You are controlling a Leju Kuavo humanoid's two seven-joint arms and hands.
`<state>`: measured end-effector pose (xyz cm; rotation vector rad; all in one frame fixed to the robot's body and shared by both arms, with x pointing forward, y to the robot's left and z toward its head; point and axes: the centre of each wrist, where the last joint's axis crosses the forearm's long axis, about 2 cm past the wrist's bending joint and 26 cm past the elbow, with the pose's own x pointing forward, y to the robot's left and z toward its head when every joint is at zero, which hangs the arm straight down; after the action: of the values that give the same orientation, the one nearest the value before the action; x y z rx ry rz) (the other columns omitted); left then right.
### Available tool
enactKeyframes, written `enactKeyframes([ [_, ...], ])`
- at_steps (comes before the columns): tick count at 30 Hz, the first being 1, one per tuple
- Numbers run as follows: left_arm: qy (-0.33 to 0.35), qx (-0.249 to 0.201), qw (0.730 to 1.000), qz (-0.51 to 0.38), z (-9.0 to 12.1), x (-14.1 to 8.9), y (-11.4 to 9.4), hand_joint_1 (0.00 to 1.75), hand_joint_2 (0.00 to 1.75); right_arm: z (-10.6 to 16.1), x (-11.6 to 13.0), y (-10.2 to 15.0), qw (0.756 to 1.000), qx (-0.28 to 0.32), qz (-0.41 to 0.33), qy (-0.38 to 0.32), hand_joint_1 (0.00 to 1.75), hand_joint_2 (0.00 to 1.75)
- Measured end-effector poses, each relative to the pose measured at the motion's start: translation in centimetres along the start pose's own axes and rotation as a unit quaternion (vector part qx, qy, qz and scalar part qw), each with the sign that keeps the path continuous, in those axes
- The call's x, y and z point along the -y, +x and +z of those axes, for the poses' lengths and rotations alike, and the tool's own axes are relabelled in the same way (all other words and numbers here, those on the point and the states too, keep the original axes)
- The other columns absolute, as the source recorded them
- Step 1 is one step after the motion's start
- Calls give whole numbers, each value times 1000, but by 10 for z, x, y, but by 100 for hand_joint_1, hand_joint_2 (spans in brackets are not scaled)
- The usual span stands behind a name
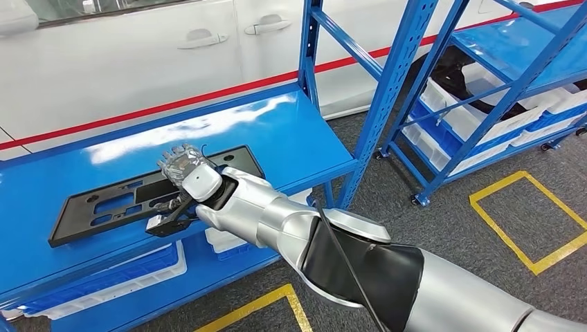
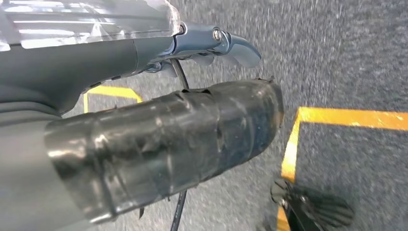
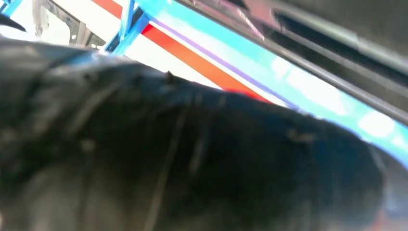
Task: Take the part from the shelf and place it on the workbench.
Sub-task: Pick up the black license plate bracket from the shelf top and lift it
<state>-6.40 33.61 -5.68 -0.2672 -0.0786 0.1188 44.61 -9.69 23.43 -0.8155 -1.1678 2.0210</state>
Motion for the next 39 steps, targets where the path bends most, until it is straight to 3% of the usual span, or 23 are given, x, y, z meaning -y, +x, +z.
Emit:
enactKeyframes([
  [12, -2, 5, 1000, 8, 1, -2, -2, 0, 0, 0, -16, -2, 1000, 13, -21, 8, 0, 0],
  [19, 1, 7, 1000, 13, 1, -3, -3, 0, 0, 0, -40, 5, 999, 27, -39, 24, 0, 0],
  [39, 5, 14, 1000, 16, -2, -1, 0, 0, 0, 0, -52, 6, 997, 45, -57, 28, 0, 0],
])
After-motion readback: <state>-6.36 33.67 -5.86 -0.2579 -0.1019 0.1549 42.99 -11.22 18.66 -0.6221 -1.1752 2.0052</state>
